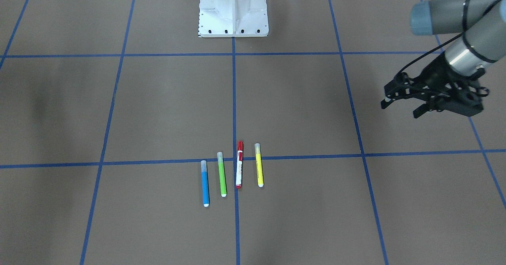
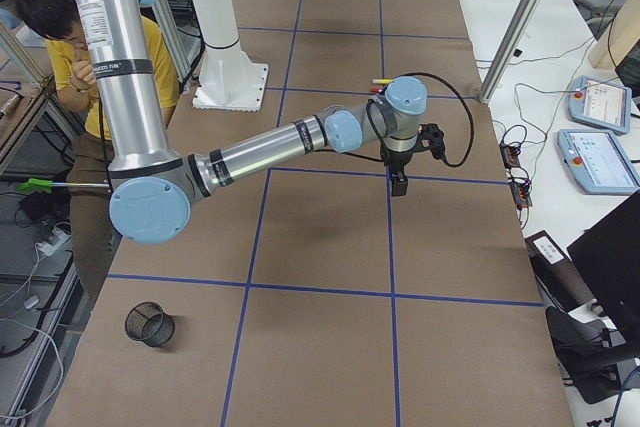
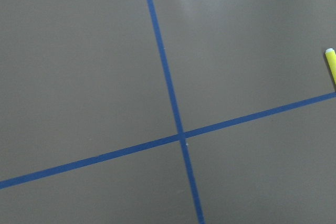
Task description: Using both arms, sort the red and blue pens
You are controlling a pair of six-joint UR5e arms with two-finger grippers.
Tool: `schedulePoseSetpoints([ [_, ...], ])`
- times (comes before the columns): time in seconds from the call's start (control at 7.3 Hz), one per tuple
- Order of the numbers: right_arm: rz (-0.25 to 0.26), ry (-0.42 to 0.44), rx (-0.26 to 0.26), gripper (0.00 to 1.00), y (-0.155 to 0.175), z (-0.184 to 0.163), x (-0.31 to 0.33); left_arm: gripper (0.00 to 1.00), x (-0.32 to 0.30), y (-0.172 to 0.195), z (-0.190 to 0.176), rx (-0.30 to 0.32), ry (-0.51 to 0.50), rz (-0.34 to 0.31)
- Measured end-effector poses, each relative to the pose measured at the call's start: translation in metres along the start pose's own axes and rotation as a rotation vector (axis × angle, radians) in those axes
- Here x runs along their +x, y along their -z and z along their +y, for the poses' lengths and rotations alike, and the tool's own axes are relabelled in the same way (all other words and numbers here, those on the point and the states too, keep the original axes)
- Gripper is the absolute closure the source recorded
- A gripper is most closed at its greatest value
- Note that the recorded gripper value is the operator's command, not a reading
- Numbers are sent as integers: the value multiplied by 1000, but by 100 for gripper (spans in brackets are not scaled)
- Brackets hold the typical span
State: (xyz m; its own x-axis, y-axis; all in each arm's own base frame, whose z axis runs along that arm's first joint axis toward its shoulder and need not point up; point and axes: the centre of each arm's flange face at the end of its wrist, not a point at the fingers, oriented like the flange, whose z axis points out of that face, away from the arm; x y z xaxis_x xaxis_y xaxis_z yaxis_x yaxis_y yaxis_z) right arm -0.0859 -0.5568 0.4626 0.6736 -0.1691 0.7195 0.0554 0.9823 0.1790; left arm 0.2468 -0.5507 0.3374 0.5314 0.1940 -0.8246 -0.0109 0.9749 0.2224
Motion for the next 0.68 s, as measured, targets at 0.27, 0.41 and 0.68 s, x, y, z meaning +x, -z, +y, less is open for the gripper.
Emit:
schedulePoseSetpoints([
  [0.27,2,-2,-2,1,-3,-2,-6,1,113,-60,-15,-41,67,-24],
  [0.41,3,-3,-3,1,-3,-3,-5,1,162,-86,-26,-61,86,-42],
  [0.68,4,-6,-8,1,-6,-3,-4,5,238,-132,-65,-105,104,-75],
])
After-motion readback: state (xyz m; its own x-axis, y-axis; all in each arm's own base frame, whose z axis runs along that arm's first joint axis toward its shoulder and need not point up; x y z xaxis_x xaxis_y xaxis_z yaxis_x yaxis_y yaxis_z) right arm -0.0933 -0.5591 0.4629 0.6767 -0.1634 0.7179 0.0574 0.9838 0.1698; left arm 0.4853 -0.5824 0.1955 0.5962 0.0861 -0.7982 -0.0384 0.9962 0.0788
